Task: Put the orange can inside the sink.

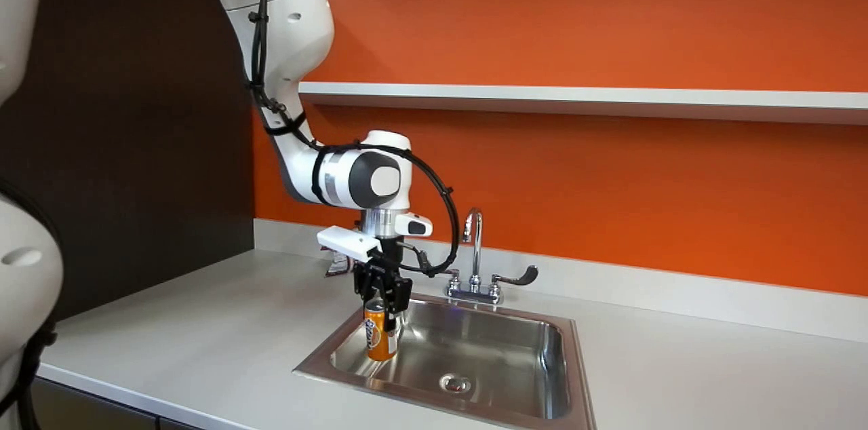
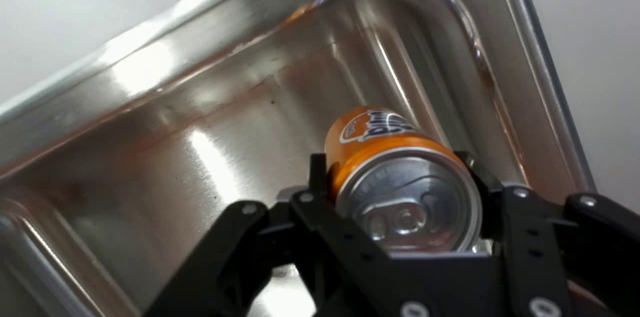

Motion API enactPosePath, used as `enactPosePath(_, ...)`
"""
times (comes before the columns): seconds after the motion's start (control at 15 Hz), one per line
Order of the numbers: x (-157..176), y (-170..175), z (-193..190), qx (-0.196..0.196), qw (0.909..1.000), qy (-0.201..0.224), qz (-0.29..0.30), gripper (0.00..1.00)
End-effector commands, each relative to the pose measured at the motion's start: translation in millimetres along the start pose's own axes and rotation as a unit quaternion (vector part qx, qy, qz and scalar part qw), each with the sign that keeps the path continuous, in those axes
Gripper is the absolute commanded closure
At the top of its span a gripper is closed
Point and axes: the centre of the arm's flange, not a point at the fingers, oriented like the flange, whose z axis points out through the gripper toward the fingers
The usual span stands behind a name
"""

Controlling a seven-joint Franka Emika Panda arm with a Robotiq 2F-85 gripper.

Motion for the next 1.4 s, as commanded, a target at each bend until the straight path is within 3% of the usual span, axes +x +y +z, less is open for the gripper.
enactPosePath(0.0,27.1,0.0,9.2,0.011,0.9998,0.009,0.014,0.62)
enactPosePath(0.6,57.6,6.0,44.1,0.013,0.9991,-0.007,0.039,0.62)
enactPosePath(1.33,70.0,7.2,72.7,0.015,0.9982,-0.024,0.053,0.62)
